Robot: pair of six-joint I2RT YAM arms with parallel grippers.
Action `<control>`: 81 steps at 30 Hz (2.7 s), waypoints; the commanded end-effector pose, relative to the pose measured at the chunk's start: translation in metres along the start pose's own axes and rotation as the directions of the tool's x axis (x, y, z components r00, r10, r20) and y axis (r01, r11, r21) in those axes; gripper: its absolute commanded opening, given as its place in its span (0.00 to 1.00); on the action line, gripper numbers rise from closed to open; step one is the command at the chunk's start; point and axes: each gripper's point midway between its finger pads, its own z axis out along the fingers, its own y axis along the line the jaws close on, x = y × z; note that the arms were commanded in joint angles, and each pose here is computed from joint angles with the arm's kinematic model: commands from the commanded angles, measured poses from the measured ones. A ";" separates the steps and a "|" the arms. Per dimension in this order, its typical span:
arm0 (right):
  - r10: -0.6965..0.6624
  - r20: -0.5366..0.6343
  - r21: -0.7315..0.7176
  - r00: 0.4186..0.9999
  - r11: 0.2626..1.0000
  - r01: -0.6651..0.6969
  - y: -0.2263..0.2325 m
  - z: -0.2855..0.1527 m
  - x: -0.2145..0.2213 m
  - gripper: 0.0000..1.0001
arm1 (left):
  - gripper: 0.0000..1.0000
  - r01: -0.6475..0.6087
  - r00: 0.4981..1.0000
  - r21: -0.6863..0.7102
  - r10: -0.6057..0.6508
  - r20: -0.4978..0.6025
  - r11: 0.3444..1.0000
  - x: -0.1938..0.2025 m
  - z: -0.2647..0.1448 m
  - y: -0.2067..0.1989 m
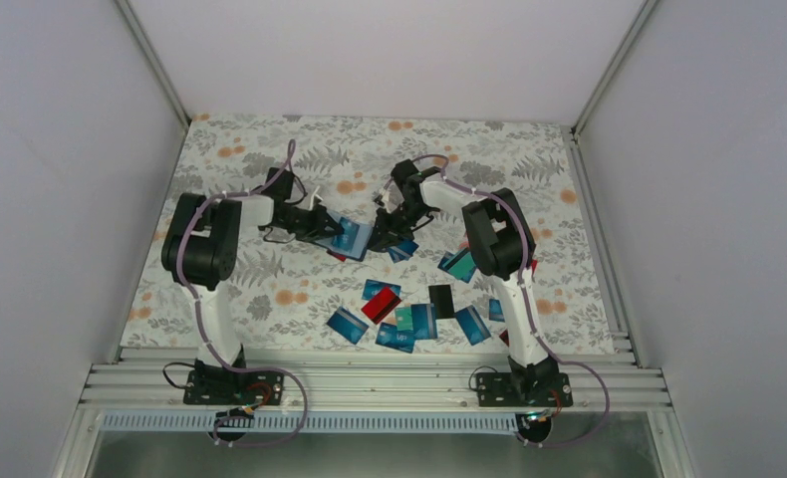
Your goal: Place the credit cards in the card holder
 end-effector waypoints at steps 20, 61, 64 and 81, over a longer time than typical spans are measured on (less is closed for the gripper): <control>0.031 -0.034 0.048 0.999 0.998 -0.029 -0.030 0.022 -0.003 0.08 | 0.03 0.019 0.985 -0.018 -0.022 -0.174 1.000 0.030 0.037 -0.003; 0.010 0.007 0.035 1.000 0.999 -0.011 -0.031 0.000 -0.014 0.08 | 0.82 0.013 0.987 -0.348 -0.067 -0.144 0.937 0.006 0.021 -0.037; 0.006 0.010 0.037 1.000 0.999 -0.006 -0.029 -0.001 -0.014 0.08 | 0.92 0.007 0.988 -0.361 -0.063 -0.142 0.933 0.006 0.015 -0.041; -0.076 0.079 0.064 0.994 0.995 0.071 0.001 -0.037 -0.021 0.19 | 1.00 -0.076 0.995 -0.504 0.031 -0.097 0.860 0.009 -0.032 -0.055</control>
